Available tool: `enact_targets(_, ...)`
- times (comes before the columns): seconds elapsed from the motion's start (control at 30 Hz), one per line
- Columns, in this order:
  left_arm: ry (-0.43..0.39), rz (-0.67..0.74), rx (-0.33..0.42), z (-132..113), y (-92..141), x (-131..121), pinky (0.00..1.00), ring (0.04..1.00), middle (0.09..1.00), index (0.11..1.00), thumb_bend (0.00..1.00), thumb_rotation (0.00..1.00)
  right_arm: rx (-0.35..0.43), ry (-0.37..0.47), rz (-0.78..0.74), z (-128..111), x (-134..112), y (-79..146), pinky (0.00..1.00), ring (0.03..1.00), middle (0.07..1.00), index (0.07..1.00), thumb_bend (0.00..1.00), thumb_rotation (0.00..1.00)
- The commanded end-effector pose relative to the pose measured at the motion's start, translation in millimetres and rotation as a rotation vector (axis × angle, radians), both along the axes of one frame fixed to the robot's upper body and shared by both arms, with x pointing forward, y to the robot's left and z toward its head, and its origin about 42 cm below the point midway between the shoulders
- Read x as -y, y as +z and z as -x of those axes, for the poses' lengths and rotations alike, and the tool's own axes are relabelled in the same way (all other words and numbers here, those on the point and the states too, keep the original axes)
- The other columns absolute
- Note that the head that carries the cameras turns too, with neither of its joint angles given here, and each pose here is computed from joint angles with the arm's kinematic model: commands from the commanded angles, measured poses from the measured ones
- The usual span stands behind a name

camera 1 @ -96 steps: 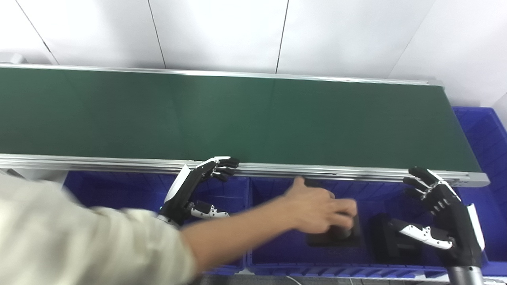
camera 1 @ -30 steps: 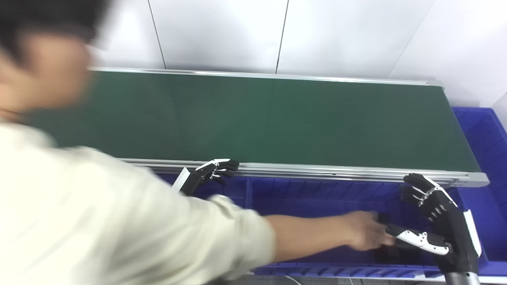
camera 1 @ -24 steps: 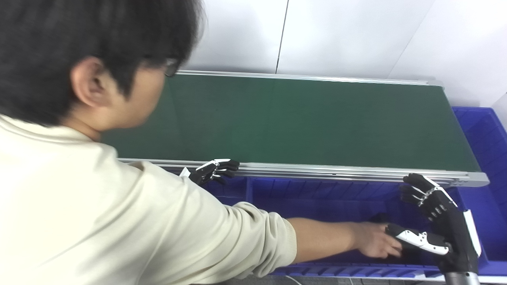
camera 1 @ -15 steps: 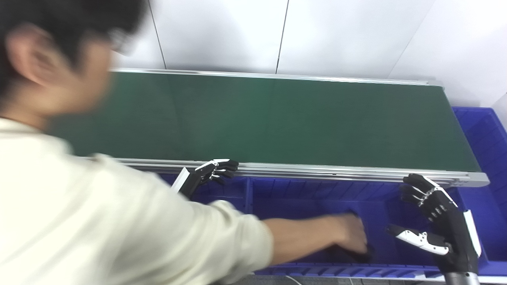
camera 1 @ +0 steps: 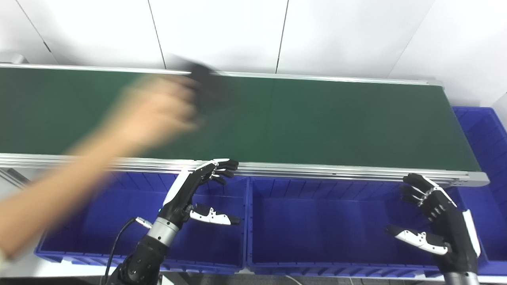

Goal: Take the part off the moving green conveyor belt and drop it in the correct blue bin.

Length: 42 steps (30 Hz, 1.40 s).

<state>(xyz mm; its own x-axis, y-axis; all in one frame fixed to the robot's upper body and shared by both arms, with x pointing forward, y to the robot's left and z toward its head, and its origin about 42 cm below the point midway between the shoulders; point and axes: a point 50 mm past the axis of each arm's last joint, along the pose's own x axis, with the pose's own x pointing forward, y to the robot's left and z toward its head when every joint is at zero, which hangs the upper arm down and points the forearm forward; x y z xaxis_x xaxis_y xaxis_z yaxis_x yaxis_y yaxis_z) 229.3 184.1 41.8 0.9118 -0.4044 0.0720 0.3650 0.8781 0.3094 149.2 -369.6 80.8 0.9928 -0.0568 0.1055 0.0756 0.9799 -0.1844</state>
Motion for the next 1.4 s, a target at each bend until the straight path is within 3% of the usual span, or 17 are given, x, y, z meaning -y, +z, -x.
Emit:
enact_targets(0.0,-0.014,0.019,0.070,-5,11,0,0.61,0.697,0.752,0.749,0.86,0.00,0.072,0.021,0.013,-3,-3,17,0.69,0.752,0.800,0.782,0.80,0.03)
enact_targets(0.23,-0.019,0.019,0.069,-7,10,1,0.62,0.699,0.748,0.749,0.87,0.00,0.133,0.114,-0.027,-12,-35,40,0.70,0.767,0.815,0.784,0.82,0.06)
enact_targets(0.37,-0.021,0.020,0.064,-9,9,2,0.62,0.700,0.748,0.749,0.87,0.00,0.173,0.208,-0.066,-29,-71,45,0.68,0.750,0.812,0.772,0.83,0.06)
enact_targets(0.67,-0.018,0.015,0.065,-11,7,6,0.62,0.701,0.748,0.746,0.86,0.00,0.145,0.382,-0.155,-73,-157,27,0.69,0.751,0.813,0.765,0.87,0.11)
enact_targets(0.9,-0.016,0.031,0.060,-12,6,11,0.64,0.708,0.753,0.747,0.86,0.00,0.127,0.455,-0.138,-98,-215,11,0.66,0.745,0.821,0.755,0.88,0.13)
enact_targets(1.07,-0.012,0.036,0.053,-13,3,14,0.64,0.711,0.750,0.738,0.86,0.00,0.083,0.461,-0.125,-107,-235,-7,0.67,0.761,0.822,0.759,0.87,0.10)
enact_targets(1.27,-0.011,0.046,0.050,-14,2,17,0.65,0.707,0.747,0.742,0.86,0.00,0.024,0.451,-0.113,-106,-245,-27,0.67,0.762,0.825,0.760,0.86,0.14)
enact_targets(1.37,-0.009,0.043,0.048,-14,1,16,0.65,0.704,0.744,0.741,0.86,0.00,-0.001,0.446,-0.111,-103,-245,-35,0.67,0.762,0.831,0.759,0.85,0.10)
